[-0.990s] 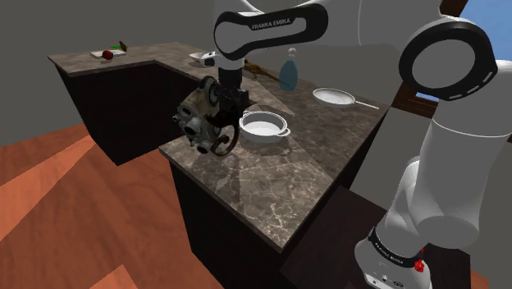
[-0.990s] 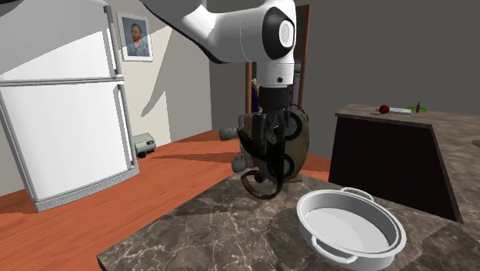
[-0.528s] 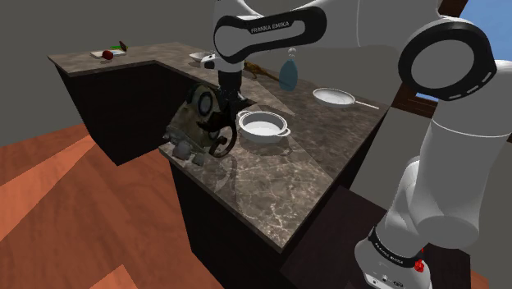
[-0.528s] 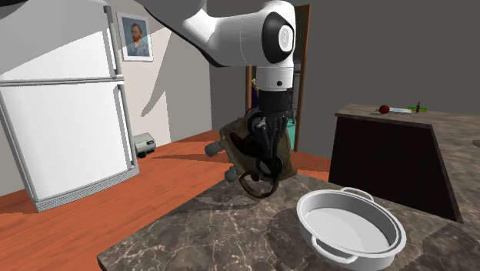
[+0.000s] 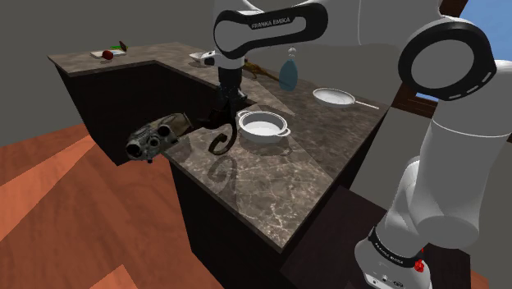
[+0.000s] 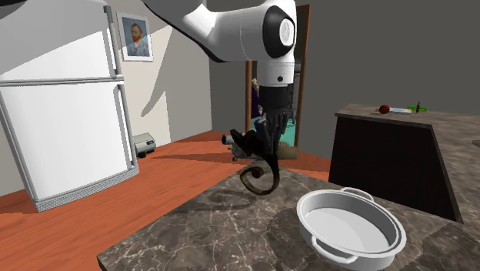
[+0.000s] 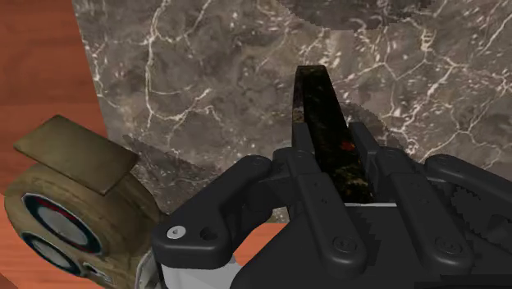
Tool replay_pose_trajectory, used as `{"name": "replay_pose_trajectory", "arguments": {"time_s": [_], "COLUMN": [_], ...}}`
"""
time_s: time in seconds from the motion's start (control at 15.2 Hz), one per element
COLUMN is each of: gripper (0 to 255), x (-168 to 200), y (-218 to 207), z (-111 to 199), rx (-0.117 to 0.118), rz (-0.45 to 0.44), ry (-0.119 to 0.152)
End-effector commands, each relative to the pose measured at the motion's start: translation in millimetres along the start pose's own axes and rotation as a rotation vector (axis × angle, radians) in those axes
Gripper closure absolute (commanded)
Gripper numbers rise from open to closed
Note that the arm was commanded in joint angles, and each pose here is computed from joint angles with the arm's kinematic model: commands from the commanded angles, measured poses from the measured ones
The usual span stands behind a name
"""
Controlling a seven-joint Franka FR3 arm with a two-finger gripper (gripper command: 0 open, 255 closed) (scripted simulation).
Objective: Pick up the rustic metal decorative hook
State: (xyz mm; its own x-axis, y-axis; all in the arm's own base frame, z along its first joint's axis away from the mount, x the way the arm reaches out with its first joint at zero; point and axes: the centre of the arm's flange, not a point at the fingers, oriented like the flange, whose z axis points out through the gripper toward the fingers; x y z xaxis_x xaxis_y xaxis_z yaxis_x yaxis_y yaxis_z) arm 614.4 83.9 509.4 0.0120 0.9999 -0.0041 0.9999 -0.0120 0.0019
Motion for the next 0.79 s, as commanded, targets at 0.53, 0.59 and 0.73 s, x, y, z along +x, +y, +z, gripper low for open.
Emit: {"name": "replay_pose_trajectory", "arguments": {"time_s": [0.53, 0.59, 0.73], "gripper": [255, 255, 255], "x": [0.1, 0.1, 0.1], "y": [0.3, 0.3, 0.3], "z": [-52.0, -57.2, -67.8], "rx": [0.000, 0.000, 0.000], "rz": [0.000, 0.000, 0.000], "ry": [0.000, 0.000, 0.000]}}
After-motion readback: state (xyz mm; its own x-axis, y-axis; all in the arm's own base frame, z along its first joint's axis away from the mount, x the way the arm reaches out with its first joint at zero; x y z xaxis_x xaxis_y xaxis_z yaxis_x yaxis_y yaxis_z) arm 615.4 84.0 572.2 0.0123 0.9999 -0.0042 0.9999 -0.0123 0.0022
